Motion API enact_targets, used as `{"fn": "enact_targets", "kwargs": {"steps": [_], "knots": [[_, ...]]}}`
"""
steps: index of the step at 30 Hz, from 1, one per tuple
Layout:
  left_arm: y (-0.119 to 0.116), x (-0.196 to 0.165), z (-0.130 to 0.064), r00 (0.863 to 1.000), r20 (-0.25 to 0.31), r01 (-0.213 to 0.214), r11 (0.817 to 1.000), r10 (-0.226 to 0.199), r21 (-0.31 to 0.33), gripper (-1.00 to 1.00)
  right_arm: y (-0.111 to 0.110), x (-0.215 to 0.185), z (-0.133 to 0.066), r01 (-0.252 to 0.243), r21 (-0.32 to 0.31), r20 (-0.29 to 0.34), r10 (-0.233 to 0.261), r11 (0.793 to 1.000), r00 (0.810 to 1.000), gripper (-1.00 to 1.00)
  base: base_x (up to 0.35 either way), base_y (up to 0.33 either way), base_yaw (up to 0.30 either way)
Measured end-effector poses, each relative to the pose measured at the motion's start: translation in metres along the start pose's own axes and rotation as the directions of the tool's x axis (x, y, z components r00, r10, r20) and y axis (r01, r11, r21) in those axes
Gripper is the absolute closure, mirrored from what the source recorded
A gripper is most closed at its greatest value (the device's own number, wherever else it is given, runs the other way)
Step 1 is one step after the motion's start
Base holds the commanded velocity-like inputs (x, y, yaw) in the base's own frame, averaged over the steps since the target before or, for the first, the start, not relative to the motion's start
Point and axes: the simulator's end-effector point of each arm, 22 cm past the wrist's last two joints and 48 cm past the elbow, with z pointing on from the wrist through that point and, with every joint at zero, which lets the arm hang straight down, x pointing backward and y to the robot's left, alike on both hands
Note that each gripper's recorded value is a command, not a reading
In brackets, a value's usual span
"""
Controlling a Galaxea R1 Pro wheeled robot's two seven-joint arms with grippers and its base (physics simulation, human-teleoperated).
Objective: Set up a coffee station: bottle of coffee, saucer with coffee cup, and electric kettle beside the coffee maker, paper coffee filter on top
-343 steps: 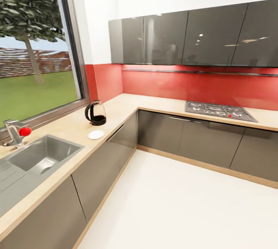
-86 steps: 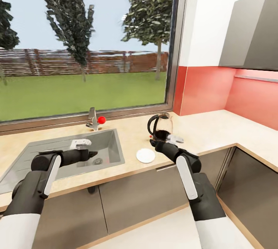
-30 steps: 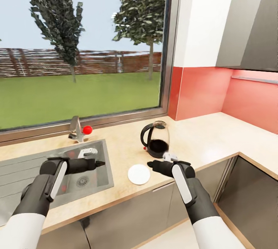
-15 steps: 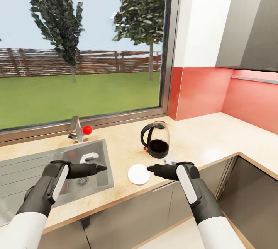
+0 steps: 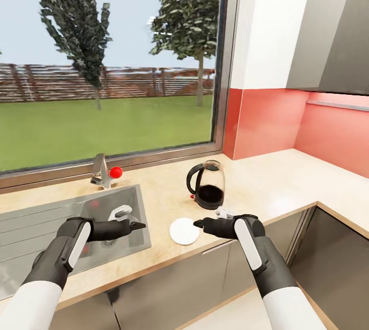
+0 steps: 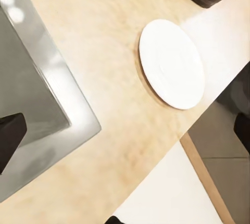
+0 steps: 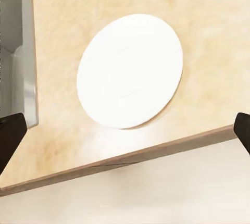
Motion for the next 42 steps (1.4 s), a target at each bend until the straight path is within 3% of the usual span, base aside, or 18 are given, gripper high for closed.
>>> {"fn": "enact_targets", "kwargs": {"steps": [6,14,28,39,42], "knots": [[-0.004,0.001,0.002,1.0,0.0,0.001,1.0,-0.001,0.013,-1.0,0.002,-0.001,-0.001,0.0,-0.01,0.003,0.0,1.0,1.0,-1.0,0.026,0.0,0.0],[-0.005,0.0,0.002,1.0,0.005,0.002,1.0,-0.002,0.014,-1.0,0.016,0.0,-0.001,-0.005,-0.083,-0.002,0.005,0.997,1.0,-1.0,0.205,0.0,0.0],[-0.004,0.004,0.003,1.0,-0.002,0.002,1.0,-0.002,0.014,-1.0,0.017,0.002,0.0,-0.005,-0.086,-0.007,0.005,0.996,1.0,-1.0,0.101,-0.084,0.0],[-0.003,0.012,0.007,1.0,-0.017,0.015,1.0,-0.014,0.018,-1.0,0.005,0.027,0.014,-0.037,-0.068,-0.074,0.031,0.997,0.997,-1.0,0.02,-0.02,0.0],[-0.008,0.015,0.009,0.999,-0.025,0.033,0.998,-0.032,0.053,-1.0,0.005,0.03,0.015,-0.039,-0.068,-0.08,0.034,0.997,0.996,-1.0,0.001,-0.001,0.0]]}}
